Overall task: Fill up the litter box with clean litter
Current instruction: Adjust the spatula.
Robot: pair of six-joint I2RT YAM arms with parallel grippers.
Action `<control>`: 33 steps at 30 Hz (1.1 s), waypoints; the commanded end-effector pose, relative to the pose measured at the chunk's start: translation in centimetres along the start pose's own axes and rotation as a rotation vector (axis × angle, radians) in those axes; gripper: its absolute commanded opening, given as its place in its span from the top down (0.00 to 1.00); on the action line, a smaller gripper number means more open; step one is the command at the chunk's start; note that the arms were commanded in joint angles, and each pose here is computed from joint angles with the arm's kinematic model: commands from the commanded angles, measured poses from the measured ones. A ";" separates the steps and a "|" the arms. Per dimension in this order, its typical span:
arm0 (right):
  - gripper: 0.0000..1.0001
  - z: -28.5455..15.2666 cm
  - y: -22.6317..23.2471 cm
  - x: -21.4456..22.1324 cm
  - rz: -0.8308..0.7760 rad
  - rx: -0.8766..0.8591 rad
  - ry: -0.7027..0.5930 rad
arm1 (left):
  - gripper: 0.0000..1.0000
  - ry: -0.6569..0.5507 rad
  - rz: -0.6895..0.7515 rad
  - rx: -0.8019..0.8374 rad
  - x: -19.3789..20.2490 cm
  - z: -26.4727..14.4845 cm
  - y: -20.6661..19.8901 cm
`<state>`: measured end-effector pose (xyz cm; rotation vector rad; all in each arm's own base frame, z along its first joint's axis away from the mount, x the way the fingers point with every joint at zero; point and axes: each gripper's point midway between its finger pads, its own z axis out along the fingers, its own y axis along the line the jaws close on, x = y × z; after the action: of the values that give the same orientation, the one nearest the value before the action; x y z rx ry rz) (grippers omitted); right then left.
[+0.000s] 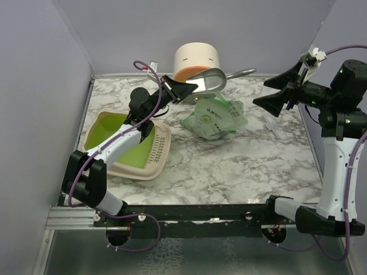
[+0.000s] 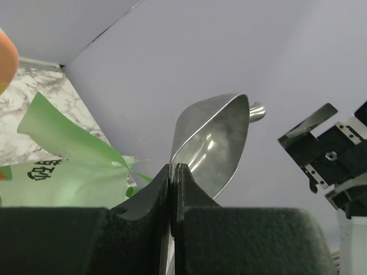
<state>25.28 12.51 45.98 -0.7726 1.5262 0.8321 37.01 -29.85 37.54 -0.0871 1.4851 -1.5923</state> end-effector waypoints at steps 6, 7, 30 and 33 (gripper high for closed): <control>0.09 1.6 -3.0 -1.9 0.184 -0.098 0.007 | 1.00 -0.009 -0.068 0.060 -1.1 -2.4 -5.1; 0.09 1.4 -3.1 -2.1 0.231 -0.140 0.006 | 1.00 -0.011 -0.063 0.056 -1.2 -2.6 -5.2; 0.35 0.2 -2.6 1.1 0.475 -0.424 0.124 | 1.00 0.156 0.034 -0.007 3.6 1.2 -4.3; 0.40 0.4 -3.0 1.6 0.489 -0.427 0.121 | 1.00 0.166 0.039 0.002 4.0 1.6 -4.6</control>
<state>29.98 11.29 45.56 -0.6297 1.6604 1.4733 33.33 -33.67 37.93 0.0192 1.6525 -1.6025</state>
